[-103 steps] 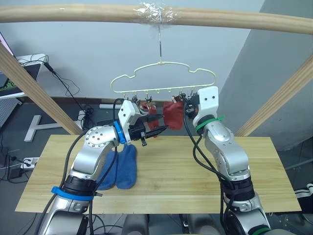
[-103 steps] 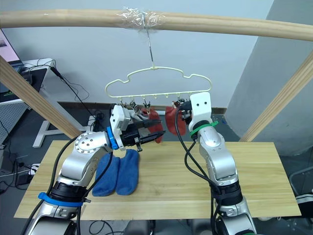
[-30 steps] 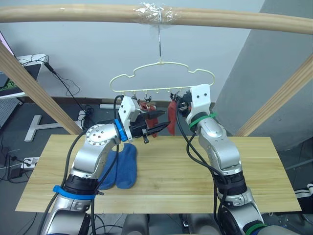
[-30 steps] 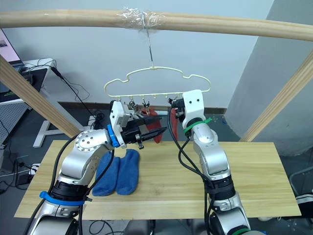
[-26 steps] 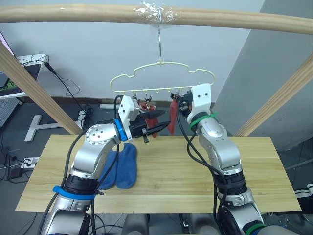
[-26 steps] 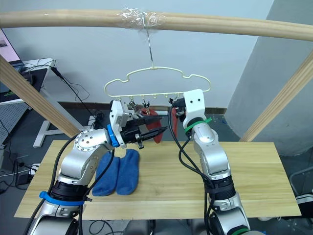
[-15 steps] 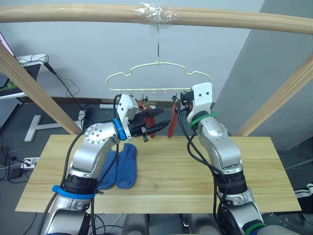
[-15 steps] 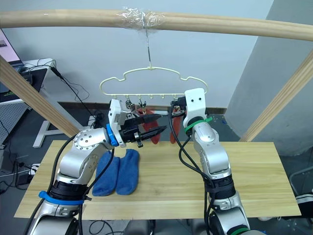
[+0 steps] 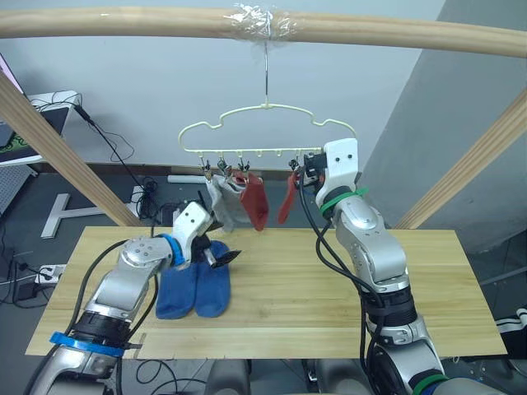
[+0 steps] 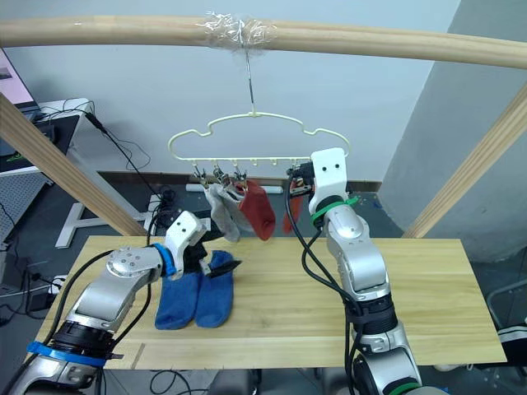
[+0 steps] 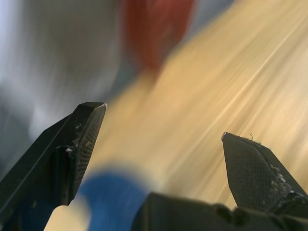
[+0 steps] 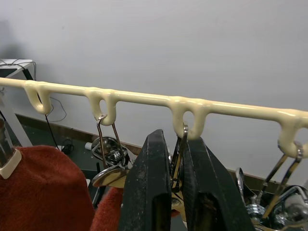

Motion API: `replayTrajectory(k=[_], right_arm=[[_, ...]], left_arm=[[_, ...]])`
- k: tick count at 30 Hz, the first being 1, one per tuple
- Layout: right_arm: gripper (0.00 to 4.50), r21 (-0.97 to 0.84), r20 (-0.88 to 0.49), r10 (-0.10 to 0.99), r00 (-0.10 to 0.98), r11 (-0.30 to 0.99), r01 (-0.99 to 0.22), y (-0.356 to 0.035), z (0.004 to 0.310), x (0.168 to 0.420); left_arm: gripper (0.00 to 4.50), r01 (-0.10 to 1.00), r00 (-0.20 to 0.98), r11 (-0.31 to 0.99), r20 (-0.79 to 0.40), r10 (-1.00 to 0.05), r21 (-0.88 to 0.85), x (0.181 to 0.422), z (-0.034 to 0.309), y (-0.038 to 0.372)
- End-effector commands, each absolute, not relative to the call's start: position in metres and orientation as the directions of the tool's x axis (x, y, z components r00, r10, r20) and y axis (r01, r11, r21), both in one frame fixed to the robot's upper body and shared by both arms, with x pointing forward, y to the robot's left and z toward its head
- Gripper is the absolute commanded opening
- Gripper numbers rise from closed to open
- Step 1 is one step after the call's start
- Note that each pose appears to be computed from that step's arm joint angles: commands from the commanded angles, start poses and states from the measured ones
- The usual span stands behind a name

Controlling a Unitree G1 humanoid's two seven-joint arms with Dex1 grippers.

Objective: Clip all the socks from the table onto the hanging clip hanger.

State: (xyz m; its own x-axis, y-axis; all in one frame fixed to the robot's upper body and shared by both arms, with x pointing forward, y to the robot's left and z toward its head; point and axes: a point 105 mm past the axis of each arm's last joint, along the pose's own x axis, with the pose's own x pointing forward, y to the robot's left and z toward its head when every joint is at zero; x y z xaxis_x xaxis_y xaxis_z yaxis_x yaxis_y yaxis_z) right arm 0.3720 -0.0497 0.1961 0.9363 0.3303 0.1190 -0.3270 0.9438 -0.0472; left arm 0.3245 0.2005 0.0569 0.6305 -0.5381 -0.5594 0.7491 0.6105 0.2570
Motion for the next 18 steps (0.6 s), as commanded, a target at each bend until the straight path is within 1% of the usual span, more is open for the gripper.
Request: replayTrajectory(k=[1, 3, 6, 9, 12, 14, 18], right_arm=[[0.0, -0.048, 0.186, 0.351, 0.918, 0.936, -0.349, -0.046, 0.215, 0.367], [0.0, -0.049, 0.186, 0.354, 0.917, 0.935, -0.351, -0.045, 0.215, 0.367], [0.0, -0.049, 0.184, 0.355, 0.916, 0.935, -0.353, -0.045, 0.215, 0.368], [0.0, -0.05, 0.182, 0.361, 0.915, 0.933, -0.358, -0.044, 0.215, 0.367], [0.0, -0.05, 0.179, 0.363, 0.914, 0.932, -0.36, -0.043, 0.214, 0.367], [0.0, -0.05, 0.179, 0.364, 0.914, 0.931, -0.361, -0.043, 0.214, 0.367], [0.0, -0.049, 0.181, 0.361, 0.915, 0.932, -0.358, -0.043, 0.215, 0.367]], left_arm=[[4.46, 0.702, 0.643, 0.691, -0.568, -0.513, 0.17, 0.329, 0.047, 0.207], [4.46, 0.682, 0.637, 0.721, -0.586, -0.502, 0.123, 0.33, 0.039, 0.208], [4.46, 0.669, 0.642, 0.733, -0.591, -0.488, 0.121, 0.335, 0.03, 0.205], [4.46, 0.644, 0.657, 0.752, -0.603, -0.452, 0.138, 0.344, 0.023, 0.205], [3.85, 0.646, 0.632, 0.75, -0.65, -0.423, 0.139, 0.345, 0.014, 0.207], [3.26, 0.647, 0.616, 0.752, -0.668, -0.418, 0.126, 0.344, 0.01, 0.206], [1.89, 0.683, 0.586, 0.718, -0.687, -0.429, 0.133, 0.338, 0.006, 0.204]])
